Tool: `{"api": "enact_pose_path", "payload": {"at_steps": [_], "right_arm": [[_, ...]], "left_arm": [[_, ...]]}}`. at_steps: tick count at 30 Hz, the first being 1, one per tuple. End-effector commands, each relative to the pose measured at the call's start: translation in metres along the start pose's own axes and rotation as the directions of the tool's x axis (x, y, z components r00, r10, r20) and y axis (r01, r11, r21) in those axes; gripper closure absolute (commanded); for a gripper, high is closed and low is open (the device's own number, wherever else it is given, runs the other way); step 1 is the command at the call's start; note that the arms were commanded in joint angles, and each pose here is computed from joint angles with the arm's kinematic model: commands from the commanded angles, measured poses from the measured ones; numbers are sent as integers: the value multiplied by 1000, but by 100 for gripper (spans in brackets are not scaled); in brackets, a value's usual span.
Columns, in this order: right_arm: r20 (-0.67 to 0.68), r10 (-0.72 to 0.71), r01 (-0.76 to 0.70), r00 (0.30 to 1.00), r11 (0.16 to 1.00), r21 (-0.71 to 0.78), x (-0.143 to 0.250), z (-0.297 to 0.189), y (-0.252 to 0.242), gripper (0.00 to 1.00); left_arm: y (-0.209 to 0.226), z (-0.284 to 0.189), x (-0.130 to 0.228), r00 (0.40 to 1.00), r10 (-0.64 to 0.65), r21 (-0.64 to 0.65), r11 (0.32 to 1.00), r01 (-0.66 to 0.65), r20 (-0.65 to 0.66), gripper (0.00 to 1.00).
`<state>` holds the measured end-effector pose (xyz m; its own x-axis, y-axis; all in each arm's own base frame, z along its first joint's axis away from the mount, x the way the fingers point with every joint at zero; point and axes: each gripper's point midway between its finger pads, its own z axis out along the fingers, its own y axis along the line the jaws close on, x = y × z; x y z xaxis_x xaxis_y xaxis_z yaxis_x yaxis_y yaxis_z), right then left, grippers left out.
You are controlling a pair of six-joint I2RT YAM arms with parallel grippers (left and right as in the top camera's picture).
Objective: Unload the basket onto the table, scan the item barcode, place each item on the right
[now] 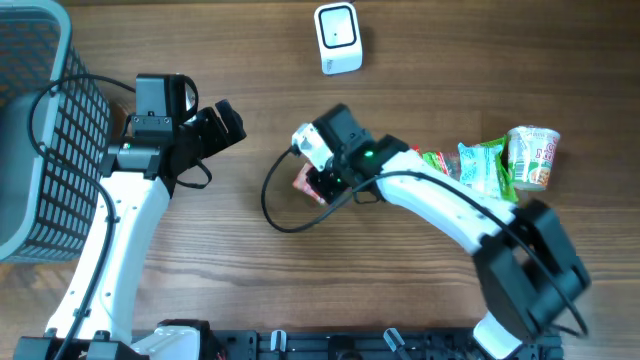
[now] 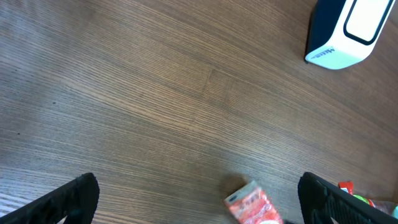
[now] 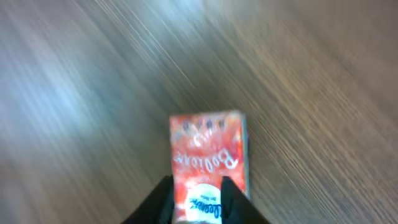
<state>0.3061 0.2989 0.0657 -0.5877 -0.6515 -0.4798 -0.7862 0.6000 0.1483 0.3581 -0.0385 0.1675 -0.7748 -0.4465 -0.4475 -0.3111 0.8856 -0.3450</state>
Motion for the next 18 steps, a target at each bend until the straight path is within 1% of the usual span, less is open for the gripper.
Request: {"api": "enact_pose_path", "payload": {"at_steps": [1,2,3,5,6,7,8,12,14,15,18], "right_arm": [[93,82,-72,992,991,-113,-23,-30,24,79],[83,85,-76,993,992,-96,-21,-28,20,57],[70,77,-73,995,996,-56,-17,-26,14,46],[65,55,-55,996,999,0,-16,-22,3,31],[69,61,-63,996,998,30,-16,-21,-5,29],[77,87,-90,993,995,31,-16,-21,-14,30],[85,114,-114,990,993,1,-16,-22,-20,30],[103,194,-167,976,961,-220,-8,-28,-38,30],[94,214,-183,972,948,-261,-3,-24,-43,31],[80,222,-191,972,940,-283,2,-18,-44,33],[27,241,-223,970,929,-296,15,1,-45,37]], "left_arm": [[2,-2,-3,1000,-1,-6,1000,1,14,0],[2,-2,-3,1000,-1,-6,1000,1,14,0],[2,-2,-3,1000,-1,-6,1000,1,14,0],[2,-2,-3,1000,-1,-6,1000,1,14,0],[2,-2,-3,1000,-1,-6,1000,1,14,0],[2,-2,-3,1000,-1,-6,1000,1,14,0],[2,-2,-3,1000,-1,-6,1000,1,14,0],[2,-2,-3,1000,-1,-6,1000,1,14,0],[2,-2,-3,1000,-1,-6,1000,1,14,0],[2,-2,-3,1000,-1,-6,1000,1,14,0],[2,-2,-3,1000,-1,-6,1000,1,14,0]]}}
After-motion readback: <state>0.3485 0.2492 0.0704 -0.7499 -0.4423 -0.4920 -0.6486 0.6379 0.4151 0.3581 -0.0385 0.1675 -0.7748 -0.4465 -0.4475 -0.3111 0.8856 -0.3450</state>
